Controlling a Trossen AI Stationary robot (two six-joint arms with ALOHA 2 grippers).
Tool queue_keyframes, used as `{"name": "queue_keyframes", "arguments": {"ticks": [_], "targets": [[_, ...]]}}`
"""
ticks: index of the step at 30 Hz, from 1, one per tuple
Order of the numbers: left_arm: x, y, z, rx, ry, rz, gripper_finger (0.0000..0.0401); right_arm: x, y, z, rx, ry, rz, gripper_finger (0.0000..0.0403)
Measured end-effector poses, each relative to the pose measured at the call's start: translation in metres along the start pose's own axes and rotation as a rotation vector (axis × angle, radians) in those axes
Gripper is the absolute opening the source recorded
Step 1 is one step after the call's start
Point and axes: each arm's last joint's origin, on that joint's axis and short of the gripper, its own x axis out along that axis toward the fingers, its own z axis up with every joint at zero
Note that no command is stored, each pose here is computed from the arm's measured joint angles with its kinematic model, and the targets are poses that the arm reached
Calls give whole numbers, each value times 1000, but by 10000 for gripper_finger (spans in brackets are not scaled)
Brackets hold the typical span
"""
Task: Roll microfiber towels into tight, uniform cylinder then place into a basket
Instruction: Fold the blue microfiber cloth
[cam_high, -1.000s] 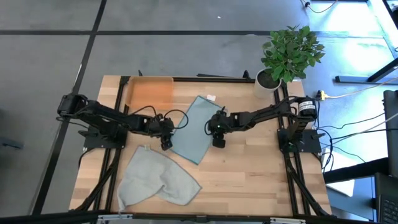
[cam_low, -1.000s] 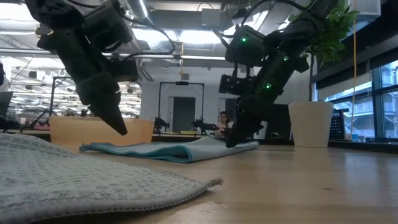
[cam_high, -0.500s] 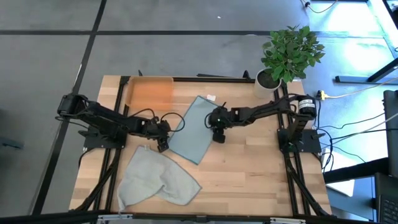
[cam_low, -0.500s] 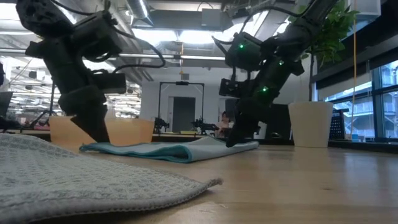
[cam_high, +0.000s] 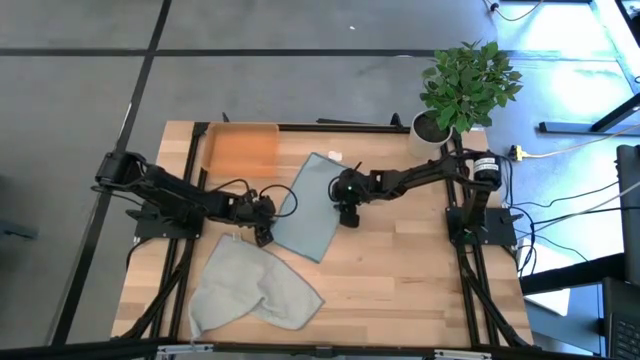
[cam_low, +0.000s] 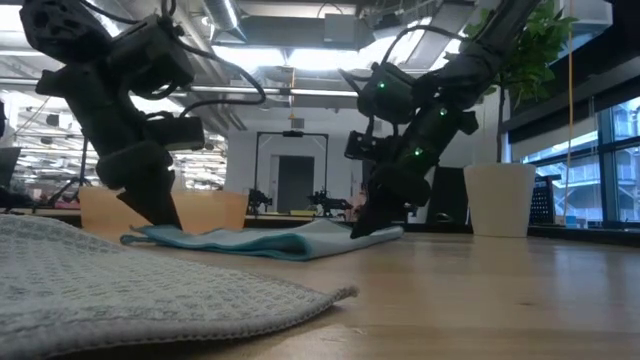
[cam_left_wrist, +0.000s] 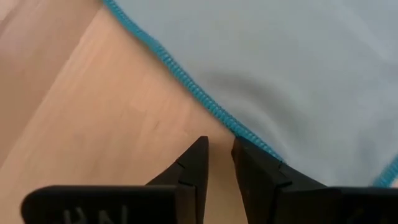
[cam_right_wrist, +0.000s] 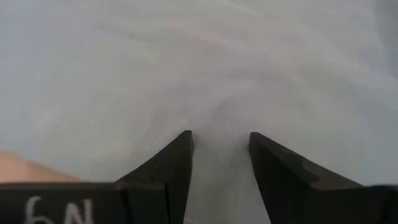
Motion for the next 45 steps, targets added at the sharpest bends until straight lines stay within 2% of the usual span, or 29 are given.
{"name": "queue_keyframes", "arguments": {"ticks": [9,15,20,23,27,30,39,45], "targets": [[-2,-14,3,-35,-50,-127,71,1,-28,0,-25,-51,-76,163],[0,-14,3,2,-55,-120,71,-1,-35,1,-60,-62,-92,163],[-10,-14,10,64,-127,-113,71,-27,-31,14,-124,-120,-99,163],[-17,-13,12,77,-166,-103,71,-42,-18,20,-189,-122,-63,163],[-24,-13,16,93,-203,-112,71,-54,14,18,-352,-99,151,163],[-27,-13,17,94,-219,-116,71,-55,37,16,-400,-96,267,163],[-27,-13,17,118,-224,-112,71,-42,89,16,-521,-143,329,163],[-27,-14,17,120,-223,-113,71,-31,95,10,-531,-110,343,163]]}}
